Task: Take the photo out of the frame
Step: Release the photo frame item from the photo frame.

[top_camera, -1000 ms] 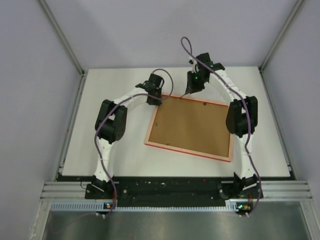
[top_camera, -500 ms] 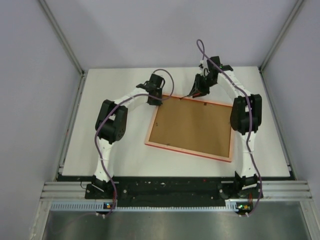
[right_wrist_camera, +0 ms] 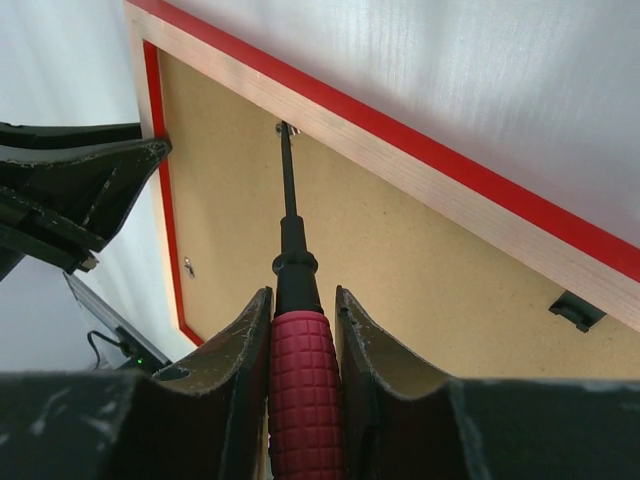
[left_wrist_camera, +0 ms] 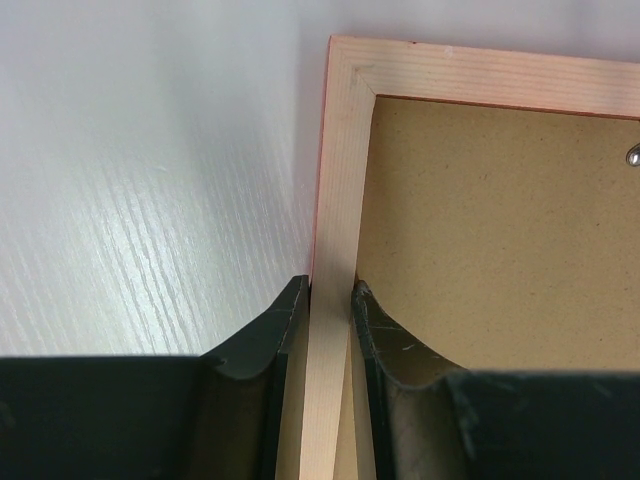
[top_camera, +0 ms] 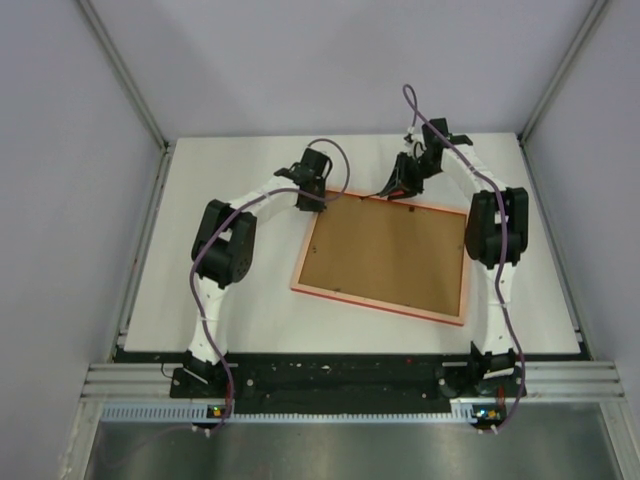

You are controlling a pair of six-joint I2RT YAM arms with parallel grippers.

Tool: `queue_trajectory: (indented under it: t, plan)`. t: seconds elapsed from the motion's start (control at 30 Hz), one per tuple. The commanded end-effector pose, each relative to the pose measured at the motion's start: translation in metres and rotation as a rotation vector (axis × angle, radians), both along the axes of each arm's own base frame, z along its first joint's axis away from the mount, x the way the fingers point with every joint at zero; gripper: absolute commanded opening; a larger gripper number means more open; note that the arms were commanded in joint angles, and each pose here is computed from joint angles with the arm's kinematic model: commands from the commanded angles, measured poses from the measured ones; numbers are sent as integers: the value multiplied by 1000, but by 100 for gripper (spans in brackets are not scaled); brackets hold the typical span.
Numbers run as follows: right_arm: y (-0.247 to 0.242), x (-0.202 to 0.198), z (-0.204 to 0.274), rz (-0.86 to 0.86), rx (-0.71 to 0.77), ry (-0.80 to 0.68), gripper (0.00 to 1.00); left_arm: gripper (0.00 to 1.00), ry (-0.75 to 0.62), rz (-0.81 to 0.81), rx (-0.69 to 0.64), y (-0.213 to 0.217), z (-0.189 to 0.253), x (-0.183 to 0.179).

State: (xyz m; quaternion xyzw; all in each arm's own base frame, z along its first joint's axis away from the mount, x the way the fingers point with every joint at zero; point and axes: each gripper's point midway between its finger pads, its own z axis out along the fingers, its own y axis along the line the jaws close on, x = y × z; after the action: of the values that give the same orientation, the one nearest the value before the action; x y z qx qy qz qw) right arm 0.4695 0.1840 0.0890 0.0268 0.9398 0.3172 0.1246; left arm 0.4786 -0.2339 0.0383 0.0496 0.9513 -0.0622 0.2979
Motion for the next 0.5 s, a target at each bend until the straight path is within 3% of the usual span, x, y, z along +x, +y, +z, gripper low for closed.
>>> queue_trajectory:
  t: [0.0, 0.47]
  plan:
    - [-52, -14, -32, -86, -184, 102, 0, 0, 6, 50, 78, 23, 10, -4]
    - [-58, -41, -34, 5, -209, 163, 0, 0, 7, 81, 97, 30, 8, -1]
